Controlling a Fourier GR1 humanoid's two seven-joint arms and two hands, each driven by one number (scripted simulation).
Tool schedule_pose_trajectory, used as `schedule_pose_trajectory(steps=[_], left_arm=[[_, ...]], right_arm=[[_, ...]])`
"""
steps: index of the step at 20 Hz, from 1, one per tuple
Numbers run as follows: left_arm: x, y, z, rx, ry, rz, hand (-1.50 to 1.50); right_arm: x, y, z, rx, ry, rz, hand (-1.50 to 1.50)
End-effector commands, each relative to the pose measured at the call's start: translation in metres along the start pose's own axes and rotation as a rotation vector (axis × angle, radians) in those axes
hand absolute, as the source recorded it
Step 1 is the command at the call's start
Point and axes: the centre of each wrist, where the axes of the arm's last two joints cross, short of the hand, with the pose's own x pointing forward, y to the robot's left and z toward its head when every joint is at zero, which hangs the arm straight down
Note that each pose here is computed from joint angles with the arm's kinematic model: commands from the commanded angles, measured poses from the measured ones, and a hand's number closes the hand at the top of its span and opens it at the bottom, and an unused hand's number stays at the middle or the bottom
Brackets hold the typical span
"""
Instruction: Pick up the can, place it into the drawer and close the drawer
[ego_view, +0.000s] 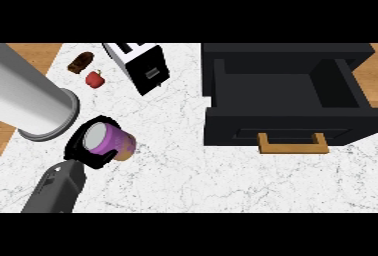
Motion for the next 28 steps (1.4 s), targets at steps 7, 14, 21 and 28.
schedule_pose_trajectory(steps=[7,14,21,28], left_arm=[[0.022,-0.081,-0.045,0.251,-0.209,-0.002,1.5],[0.085,-0.14,-0.066,0.232,-0.238,-0.068,1.5],[0.137,-0.173,-0.064,0.218,-0.255,-0.112,1.5],[0.15,-0.236,-0.087,0.216,-0.291,-0.147,1.5]], right_arm=[[-0.001,-0.007,0.012,-0.013,0.003,-0.001,-1.5],[0.005,0.008,0.011,0.002,0.004,-0.011,-1.5],[0.014,0.011,-0.004,0.003,-0.014,-0.012,-1.5],[0.008,0.015,0.008,0.001,0.0,-0.022,-1.5]])
